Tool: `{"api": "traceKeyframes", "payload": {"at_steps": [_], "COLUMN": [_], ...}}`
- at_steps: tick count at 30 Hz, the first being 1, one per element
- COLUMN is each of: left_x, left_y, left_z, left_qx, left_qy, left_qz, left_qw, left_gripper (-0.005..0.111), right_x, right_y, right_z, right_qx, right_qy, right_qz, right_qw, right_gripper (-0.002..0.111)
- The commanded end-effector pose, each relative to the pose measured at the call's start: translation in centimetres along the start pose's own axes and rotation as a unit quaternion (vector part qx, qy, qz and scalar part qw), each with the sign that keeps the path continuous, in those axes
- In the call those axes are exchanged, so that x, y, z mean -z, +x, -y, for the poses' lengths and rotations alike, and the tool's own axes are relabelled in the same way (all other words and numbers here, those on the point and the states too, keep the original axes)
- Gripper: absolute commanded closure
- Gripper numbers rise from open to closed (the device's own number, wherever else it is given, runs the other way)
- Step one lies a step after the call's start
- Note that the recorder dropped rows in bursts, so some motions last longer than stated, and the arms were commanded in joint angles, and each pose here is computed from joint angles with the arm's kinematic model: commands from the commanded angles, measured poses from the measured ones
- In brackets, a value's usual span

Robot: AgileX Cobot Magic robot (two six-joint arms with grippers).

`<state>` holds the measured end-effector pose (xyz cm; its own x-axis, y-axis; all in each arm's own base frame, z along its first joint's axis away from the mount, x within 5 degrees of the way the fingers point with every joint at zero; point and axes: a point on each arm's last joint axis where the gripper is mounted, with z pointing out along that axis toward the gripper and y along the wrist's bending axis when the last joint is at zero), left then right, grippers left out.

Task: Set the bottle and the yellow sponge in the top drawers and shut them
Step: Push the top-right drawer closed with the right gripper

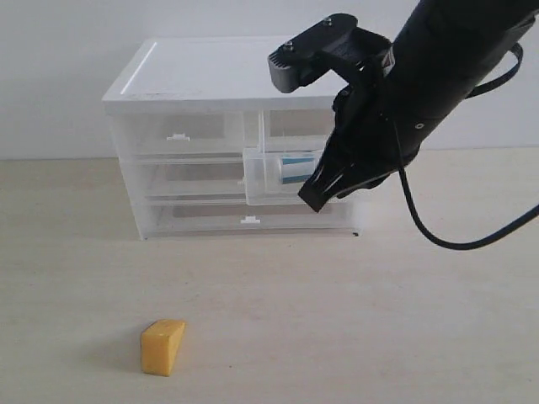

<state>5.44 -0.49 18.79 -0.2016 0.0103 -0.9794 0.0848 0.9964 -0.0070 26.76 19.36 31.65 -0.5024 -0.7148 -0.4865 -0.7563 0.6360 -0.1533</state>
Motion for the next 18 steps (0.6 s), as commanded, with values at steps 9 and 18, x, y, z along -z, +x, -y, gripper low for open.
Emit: {"api": "traceKeyframes", "payload": {"at_steps": [9, 18], "left_x": [0.0, 0.0], "left_y": [0.1, 0.1], "left_z": [0.0, 0.0], "left_qx": [0.001, 0.001], "left_qy": [0.0, 0.0], "left_qz": [-0.001, -0.001], "left_qw": [1.0, 1.0], "left_gripper": [0.103, 0.103], "right_x": [-4.3, -5.4], "right_y": [-2.2, -3.2], "right_z": [1.0, 3.6], "right_qx": [0.015, 0.003], "right_qy": [0.033, 0.085], "right_qz": [0.055, 0.078], "right_qw": [0.998, 0.993], "right_gripper": [0.108, 0.108]}}
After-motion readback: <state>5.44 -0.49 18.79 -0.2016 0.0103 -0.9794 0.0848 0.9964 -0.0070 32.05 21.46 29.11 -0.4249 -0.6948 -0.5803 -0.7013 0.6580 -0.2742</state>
